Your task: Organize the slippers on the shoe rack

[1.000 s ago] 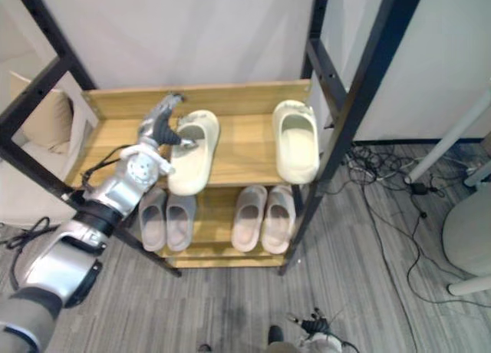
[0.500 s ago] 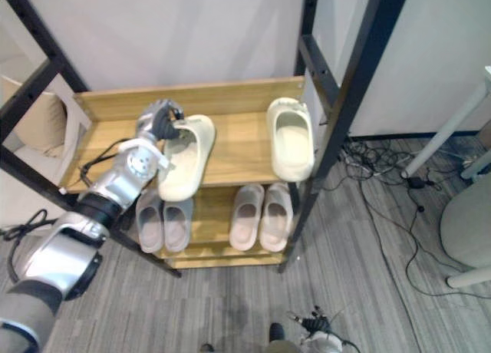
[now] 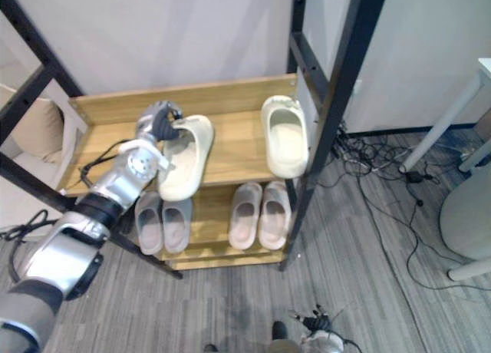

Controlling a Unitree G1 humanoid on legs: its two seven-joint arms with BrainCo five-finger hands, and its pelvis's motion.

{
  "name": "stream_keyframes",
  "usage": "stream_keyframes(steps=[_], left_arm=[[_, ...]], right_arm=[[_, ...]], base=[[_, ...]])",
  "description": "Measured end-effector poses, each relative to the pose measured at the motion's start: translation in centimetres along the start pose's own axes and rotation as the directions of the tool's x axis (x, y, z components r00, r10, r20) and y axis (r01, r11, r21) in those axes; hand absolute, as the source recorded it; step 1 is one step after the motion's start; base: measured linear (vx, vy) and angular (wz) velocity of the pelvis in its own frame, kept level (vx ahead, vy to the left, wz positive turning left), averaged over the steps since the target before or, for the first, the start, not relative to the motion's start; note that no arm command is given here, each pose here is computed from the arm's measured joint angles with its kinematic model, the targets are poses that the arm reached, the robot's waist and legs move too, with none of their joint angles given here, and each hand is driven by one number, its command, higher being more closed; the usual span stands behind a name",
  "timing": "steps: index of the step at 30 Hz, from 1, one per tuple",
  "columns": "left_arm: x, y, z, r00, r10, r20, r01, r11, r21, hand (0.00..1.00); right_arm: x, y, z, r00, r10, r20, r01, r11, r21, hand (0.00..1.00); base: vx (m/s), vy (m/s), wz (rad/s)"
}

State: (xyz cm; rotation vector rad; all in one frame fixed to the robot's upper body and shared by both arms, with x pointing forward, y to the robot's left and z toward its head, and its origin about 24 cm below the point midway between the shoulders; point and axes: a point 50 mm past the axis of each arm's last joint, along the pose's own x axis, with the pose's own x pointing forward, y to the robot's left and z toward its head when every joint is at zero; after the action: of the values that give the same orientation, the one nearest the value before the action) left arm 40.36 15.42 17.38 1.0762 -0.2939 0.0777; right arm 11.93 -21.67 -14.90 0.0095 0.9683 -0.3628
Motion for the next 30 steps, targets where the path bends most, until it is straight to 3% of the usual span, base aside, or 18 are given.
stream_keyframes(steps=[25, 26, 30], left_arm=[[2.4, 1.3, 4.7, 0.991, 0.133, -0.006, -0.133, 0.984, -0.116, 1.00], [2.4, 1.2, 4.8, 0.991, 0.132, -0.005, -0.132, 0.984, -0.119, 0.00], [2.3, 0.7, 5.5, 0.990, 0.140, -0.004, -0.139, 0.980, -0.144, 0.00]], right_arm=[[-0.1, 0.1, 0.9, 0.998, -0.047, 0.037, 0.043, 0.991, 0.124, 0.00], [-0.1, 0.1, 0.9, 0.998, -0.048, 0.036, 0.043, 0.991, 0.125, 0.00], [-0.1, 0.1, 0.9, 0.998, -0.049, 0.034, 0.045, 0.991, 0.127, 0.00]], base=[[-0.01, -0.004, -0.16], [-0.02, 0.037, -0.20], [0.00, 0.013, 0.02]])
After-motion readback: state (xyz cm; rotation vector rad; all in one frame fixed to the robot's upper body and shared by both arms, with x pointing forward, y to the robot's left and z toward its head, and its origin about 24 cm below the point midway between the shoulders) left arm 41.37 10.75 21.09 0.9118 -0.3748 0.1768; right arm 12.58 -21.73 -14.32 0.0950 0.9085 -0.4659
